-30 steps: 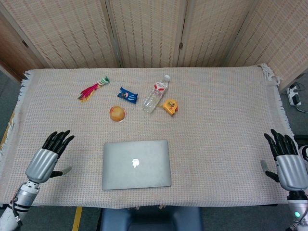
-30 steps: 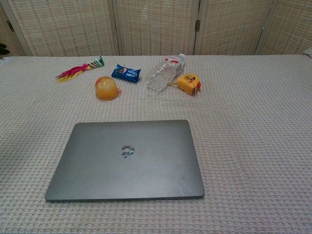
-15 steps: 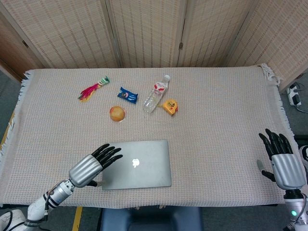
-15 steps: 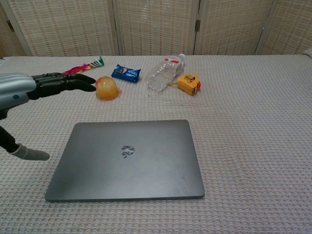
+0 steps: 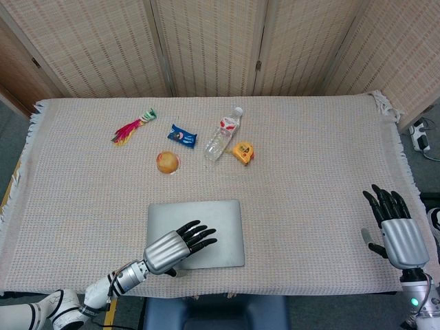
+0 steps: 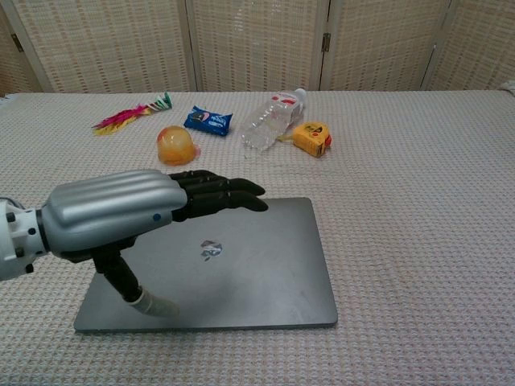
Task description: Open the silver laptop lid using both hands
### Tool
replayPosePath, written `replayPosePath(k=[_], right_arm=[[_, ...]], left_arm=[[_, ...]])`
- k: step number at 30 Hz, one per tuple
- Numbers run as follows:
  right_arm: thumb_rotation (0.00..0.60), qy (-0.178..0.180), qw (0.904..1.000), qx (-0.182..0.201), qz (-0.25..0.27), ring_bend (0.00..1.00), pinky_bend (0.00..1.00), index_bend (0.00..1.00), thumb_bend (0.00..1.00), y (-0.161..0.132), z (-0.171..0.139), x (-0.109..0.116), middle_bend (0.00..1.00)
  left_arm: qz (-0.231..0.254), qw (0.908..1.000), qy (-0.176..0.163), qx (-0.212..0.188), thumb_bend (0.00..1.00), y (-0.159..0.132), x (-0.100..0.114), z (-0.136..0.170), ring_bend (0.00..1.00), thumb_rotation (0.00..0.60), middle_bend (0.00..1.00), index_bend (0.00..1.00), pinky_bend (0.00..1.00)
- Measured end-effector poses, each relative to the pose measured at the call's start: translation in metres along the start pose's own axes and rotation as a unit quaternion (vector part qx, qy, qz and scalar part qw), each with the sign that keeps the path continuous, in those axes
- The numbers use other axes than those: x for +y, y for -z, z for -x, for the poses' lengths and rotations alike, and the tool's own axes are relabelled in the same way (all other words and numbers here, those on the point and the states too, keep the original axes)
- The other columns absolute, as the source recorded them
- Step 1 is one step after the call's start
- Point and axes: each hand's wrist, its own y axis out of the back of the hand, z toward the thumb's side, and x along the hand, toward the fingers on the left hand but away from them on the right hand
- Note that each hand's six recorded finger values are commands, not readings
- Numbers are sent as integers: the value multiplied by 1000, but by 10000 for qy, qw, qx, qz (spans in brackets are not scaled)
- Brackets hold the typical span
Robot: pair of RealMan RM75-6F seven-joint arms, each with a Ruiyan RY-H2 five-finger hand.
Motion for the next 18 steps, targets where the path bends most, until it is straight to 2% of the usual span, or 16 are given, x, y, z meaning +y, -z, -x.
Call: replayPosePath(k=[9,18], right_arm=[[600,-9,10000,-1,22,43,0,0,429,1,1,-2,0],[600,-8,10000,-25,60,43,0,0,428,4,1,-4,0]], left_arm=[[30,9998,179,51,194,-9,-20,-29,2,600,25,56,0],[-73,9994,318,104,194,-13,-37,-44,2,600,27,58,0]])
